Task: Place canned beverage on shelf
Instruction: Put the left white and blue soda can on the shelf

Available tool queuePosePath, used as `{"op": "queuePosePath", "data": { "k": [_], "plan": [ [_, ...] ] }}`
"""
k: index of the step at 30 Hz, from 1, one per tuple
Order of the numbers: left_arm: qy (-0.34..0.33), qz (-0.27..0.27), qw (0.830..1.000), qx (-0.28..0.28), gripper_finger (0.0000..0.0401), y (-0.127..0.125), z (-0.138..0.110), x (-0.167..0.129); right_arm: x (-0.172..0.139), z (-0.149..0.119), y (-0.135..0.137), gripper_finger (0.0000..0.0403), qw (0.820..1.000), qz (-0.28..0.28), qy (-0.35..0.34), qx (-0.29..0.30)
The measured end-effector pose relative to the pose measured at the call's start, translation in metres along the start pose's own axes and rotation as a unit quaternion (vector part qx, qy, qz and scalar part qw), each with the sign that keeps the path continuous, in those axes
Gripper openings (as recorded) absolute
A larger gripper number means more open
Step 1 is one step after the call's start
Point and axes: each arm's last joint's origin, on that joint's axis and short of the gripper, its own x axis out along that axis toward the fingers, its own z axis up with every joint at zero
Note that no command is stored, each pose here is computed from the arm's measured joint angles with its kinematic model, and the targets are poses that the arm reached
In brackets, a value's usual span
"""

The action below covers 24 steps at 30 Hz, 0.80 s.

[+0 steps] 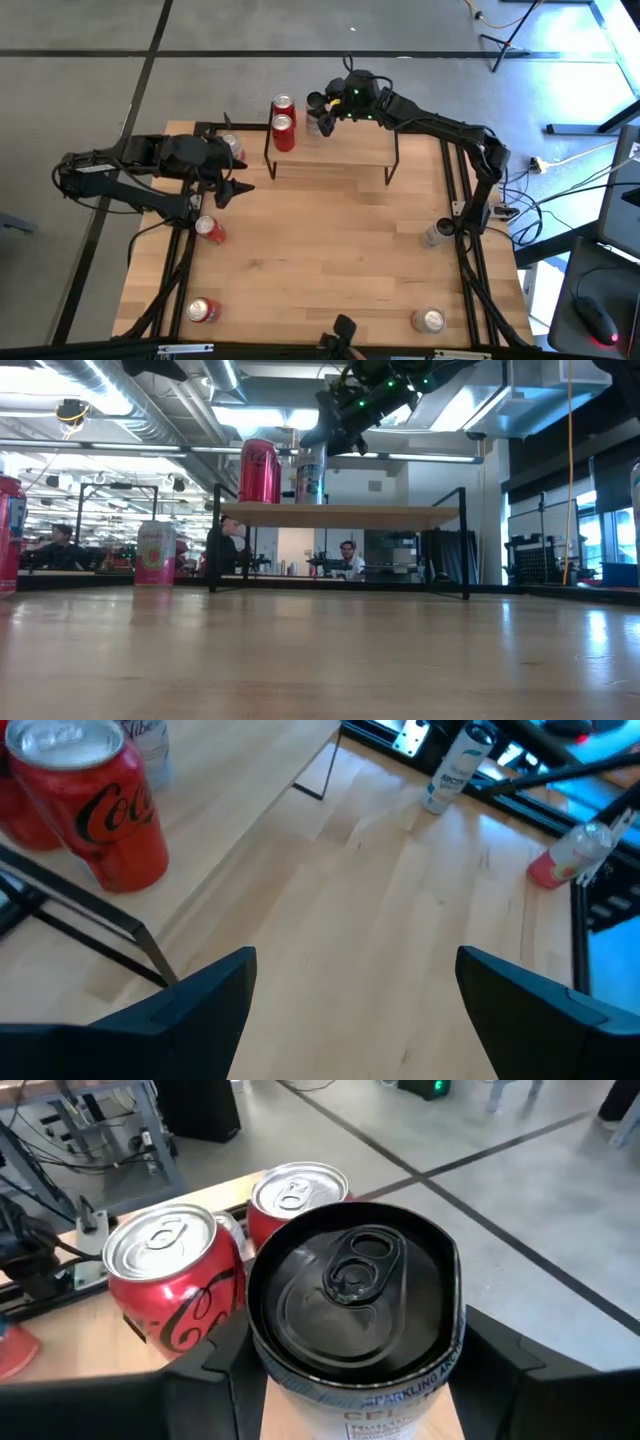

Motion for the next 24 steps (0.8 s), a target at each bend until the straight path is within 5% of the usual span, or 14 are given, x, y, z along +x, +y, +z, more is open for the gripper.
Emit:
{"op": "queuePosePath", "data": {
  "k": [14,24],
  "plan": [
    [-0.031,0.033,0.999,0.004,0.0330,0.001,0.003,0.000,0.001,0.001,-0.002,0.0211,1.000,-0.006,-0.008,-0.009],
    [-0.031,0.034,0.999,0.014,0.0330,0.001,0.004,0.000,0.011,-0.005,0.001,0.0277,1.000,0.003,-0.005,-0.007]
  ]
}}
